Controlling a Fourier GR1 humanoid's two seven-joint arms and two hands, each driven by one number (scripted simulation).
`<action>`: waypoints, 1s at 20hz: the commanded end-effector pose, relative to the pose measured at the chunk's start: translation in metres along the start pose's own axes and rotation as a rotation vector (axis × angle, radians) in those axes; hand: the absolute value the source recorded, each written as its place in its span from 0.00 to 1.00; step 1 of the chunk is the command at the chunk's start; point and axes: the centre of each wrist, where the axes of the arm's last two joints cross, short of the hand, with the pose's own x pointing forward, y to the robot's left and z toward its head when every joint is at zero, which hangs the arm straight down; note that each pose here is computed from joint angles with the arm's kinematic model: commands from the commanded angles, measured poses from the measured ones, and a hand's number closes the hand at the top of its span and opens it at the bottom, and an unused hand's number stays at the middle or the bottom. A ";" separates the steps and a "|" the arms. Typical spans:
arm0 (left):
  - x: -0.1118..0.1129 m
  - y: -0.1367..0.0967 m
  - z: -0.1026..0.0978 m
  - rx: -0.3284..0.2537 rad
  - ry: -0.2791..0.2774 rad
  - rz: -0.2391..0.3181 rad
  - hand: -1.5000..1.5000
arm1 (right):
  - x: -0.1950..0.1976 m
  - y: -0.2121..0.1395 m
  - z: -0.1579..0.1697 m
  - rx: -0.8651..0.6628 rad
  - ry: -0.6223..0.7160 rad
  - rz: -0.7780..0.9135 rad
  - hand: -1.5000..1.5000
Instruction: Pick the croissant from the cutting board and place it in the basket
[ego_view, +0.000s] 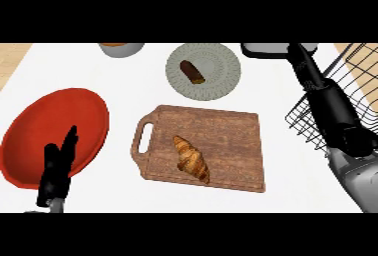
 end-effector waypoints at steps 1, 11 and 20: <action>0.027 0.001 -0.004 -0.073 -0.118 -0.010 0.50 | -0.016 -0.002 -0.004 0.079 -0.006 -0.073 1.00; 0.113 -0.034 -0.003 -0.448 -0.586 -0.022 0.50 | 0.008 0.178 0.038 0.763 -0.314 -0.429 0.00; 0.101 -0.010 -0.005 -0.411 -0.551 -0.002 0.50 | 0.029 0.186 0.029 0.429 -0.273 0.126 0.00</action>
